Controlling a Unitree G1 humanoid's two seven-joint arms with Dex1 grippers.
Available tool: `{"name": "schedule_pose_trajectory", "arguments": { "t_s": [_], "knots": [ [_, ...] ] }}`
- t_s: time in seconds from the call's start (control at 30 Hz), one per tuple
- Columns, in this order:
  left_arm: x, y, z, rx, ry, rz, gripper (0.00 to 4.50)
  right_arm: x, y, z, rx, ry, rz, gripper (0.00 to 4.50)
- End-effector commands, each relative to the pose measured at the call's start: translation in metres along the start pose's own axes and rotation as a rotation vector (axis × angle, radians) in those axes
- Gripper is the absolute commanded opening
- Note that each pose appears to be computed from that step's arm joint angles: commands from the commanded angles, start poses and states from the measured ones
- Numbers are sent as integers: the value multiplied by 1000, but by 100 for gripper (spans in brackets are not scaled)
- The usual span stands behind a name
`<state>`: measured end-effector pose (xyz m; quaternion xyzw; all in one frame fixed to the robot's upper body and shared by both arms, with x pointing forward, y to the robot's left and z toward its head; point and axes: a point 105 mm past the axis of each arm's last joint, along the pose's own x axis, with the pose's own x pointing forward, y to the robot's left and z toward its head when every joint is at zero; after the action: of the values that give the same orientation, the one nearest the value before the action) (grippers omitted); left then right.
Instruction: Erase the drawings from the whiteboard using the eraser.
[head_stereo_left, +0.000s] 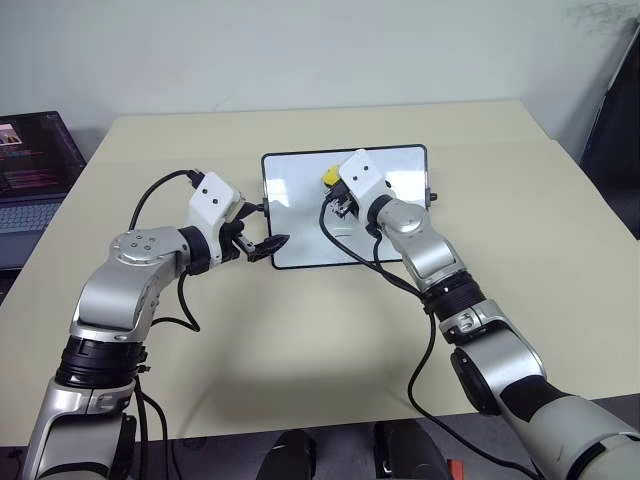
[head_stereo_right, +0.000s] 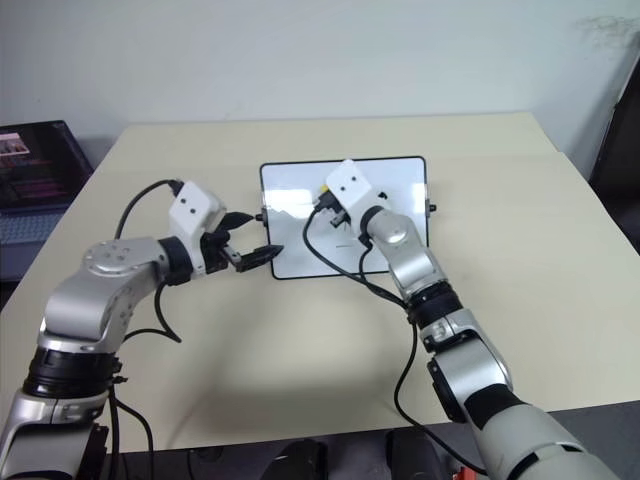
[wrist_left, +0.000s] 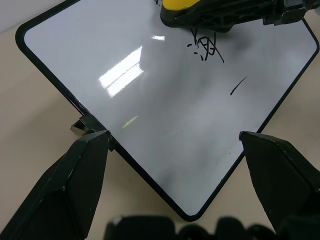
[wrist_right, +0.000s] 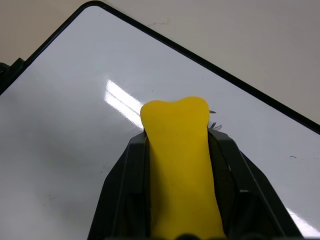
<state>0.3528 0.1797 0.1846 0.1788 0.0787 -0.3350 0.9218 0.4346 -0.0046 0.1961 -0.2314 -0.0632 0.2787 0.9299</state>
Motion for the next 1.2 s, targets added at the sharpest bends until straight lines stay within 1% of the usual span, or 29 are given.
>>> {"name": "schedule_pose_trajectory", "arguments": {
  "t_s": [0.03,0.2,0.27,0.37,0.43,0.5,0.6,0.77,0.9,0.97,1.07,1.13,1.2],
  "knots": [
    [-4,2,13,32,-44,9,450,0,-25,13,-25,-25,-97,120],
    [-2,-1,12,31,-44,1,450,4,-24,19,-37,-39,-107,120],
    [-2,-2,12,31,-44,-2,450,7,-14,21,-34,-43,-72,120],
    [-2,-2,12,33,-44,-3,450,10,6,18,-13,-27,19,120],
    [-2,-2,12,34,-43,-2,450,10,15,16,-7,-22,62,120],
    [-3,-2,12,34,-42,0,450,10,17,15,-9,-20,71,120],
    [-3,-2,11,33,-41,0,450,10,9,16,-11,-21,37,120],
    [-3,-3,11,30,-40,-3,450,9,-24,22,-19,-45,-106,120],
    [-3,-5,10,28,-40,-8,450,8,-29,20,-27,-36,-125,120],
    [-2,-6,10,28,-41,-11,450,8,-28,14,-35,-16,-118,120],
    [-2,-6,10,26,-41,-13,450,5,-12,-1,-69,26,-32,120],
    [-2,-6,10,26,-41,-14,450,4,5,-6,-95,44,51,120],
    [-1,-7,10,26,-41,-15,450,2,14,-11,-109,59,88,120]
  ]
}}
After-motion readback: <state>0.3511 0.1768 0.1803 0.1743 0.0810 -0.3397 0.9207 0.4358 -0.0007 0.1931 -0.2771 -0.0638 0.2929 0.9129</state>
